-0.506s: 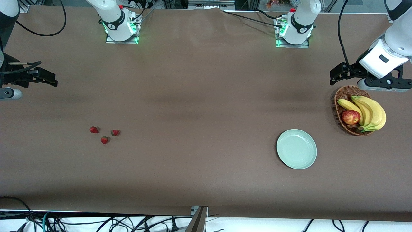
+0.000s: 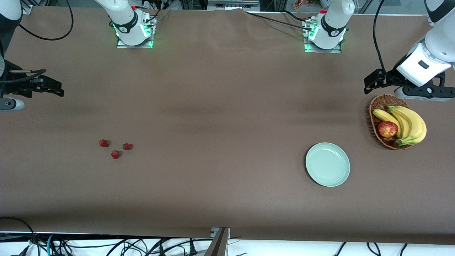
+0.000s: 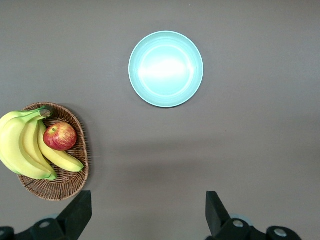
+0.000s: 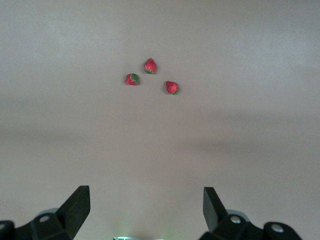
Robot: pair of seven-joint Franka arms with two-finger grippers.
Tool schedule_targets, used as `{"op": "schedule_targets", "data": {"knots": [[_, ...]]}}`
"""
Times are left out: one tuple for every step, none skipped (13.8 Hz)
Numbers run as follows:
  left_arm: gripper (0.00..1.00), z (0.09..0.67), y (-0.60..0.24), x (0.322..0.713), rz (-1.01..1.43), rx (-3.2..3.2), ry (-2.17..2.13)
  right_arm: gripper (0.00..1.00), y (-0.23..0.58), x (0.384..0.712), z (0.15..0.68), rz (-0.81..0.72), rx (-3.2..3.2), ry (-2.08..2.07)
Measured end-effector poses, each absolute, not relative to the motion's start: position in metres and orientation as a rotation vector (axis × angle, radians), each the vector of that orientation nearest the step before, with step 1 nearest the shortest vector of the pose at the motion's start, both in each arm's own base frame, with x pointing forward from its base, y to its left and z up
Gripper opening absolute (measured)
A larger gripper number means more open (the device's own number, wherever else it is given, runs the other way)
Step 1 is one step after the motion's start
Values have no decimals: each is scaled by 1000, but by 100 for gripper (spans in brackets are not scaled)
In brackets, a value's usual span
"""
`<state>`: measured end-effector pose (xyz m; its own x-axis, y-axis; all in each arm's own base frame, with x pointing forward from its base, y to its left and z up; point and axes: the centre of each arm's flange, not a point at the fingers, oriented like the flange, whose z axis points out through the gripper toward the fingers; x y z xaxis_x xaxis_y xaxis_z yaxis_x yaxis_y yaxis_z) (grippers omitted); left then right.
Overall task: Collect all strawberries into plate
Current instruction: 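Move the right gripper toward the three red strawberries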
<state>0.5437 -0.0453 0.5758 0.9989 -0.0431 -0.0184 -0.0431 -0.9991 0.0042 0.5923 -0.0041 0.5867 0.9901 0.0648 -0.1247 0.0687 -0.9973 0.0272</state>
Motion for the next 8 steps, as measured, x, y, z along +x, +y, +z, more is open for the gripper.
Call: {"op": "schedule_targets", "data": {"knots": [[100, 576, -45, 544, -29, 3137, -68, 100, -4, 595, 585, -183, 3103, 105], [100, 576, -45, 544, -29, 3137, -68, 100, -2, 599, 580, -175, 3103, 109], [100, 576, -45, 544, -29, 3137, -68, 100, 1, 604, 572, -171, 3103, 118], [100, 576, -45, 544, -28, 3137, -68, 100, 5, 612, 559, -179, 3102, 129], [100, 576, -45, 544, -28, 3137, -68, 100, 11, 620, 542, -197, 3100, 144], [100, 576, -45, 544, -28, 3137, -68, 100, 18, 628, 523, -218, 3096, 164], [100, 576, -45, 544, -27, 3137, -68, 100, 29, 636, 502, -240, 3091, 188], [100, 576, -45, 544, -27, 3137, -68, 100, 39, 643, 478, -271, 3085, 211]]}}
